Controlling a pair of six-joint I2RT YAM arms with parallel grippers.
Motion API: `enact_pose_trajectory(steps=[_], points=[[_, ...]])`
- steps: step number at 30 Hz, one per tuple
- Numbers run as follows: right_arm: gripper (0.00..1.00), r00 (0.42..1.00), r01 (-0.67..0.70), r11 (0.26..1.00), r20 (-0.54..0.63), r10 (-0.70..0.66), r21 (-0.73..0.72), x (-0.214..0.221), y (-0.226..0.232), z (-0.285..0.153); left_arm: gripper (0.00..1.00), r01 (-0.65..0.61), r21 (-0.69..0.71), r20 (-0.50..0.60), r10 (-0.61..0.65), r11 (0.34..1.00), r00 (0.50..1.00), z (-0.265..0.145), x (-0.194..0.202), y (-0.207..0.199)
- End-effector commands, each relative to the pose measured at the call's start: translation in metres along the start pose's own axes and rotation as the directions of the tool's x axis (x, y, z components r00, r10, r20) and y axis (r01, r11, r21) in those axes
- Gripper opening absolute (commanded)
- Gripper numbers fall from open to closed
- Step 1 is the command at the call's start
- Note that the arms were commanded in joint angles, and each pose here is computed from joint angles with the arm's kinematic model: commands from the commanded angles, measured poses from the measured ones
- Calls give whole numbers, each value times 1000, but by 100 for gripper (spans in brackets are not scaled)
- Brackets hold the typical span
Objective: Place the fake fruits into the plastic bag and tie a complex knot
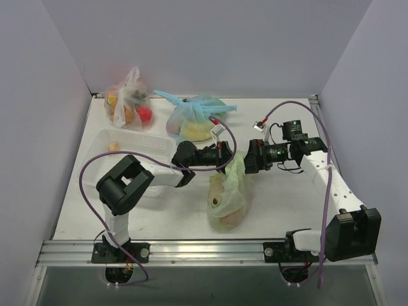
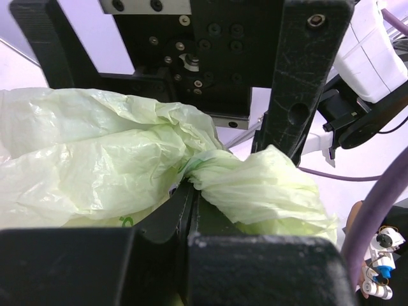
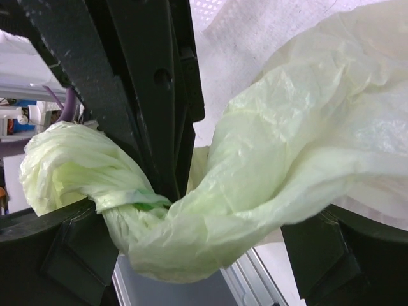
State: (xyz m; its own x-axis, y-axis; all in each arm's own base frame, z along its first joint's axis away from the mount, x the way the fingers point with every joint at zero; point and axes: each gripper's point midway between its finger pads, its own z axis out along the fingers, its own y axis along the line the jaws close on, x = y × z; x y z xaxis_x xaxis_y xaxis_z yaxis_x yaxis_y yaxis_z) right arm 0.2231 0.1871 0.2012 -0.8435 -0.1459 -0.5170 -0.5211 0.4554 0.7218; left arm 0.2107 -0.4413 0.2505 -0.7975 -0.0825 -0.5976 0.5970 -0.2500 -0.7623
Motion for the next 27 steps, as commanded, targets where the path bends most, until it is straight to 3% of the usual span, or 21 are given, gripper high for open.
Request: enact_pose_trajectory(steps=[1, 12, 18, 21, 22, 25, 27], points=[[100, 999, 39, 999, 10, -40, 22, 5, 8, -16, 0, -58, 58, 11, 58, 997, 998, 2, -4, -20], [99, 997, 46, 997, 64, -50, 58, -3, 9, -35, 0, -55, 63, 6, 54, 996, 999, 5, -3, -18], [90, 994, 31, 1000, 109, -31, 3, -3, 25, -48, 0, -55, 64, 8, 55, 996, 998, 5, -2, -20], [75, 992, 9, 998, 127, -2, -58, -3, 40, -52, 0, -57, 67, 6, 57, 996, 998, 4, -1, -21], [63, 992, 12, 998, 129, -3, -66, -3, 42, -52, 0, -61, 69, 10, 61, 996, 998, 4, -3, -22], [42, 991, 11, 998, 130, -2, -63, 0, 39, -51, 0, -57, 71, 6, 57, 996, 998, 4, 0, -23], [37, 992, 0, 999, 123, 6, -53, -1, 33, -49, 0, -59, 73, 6, 59, 996, 998, 5, -1, -23]])
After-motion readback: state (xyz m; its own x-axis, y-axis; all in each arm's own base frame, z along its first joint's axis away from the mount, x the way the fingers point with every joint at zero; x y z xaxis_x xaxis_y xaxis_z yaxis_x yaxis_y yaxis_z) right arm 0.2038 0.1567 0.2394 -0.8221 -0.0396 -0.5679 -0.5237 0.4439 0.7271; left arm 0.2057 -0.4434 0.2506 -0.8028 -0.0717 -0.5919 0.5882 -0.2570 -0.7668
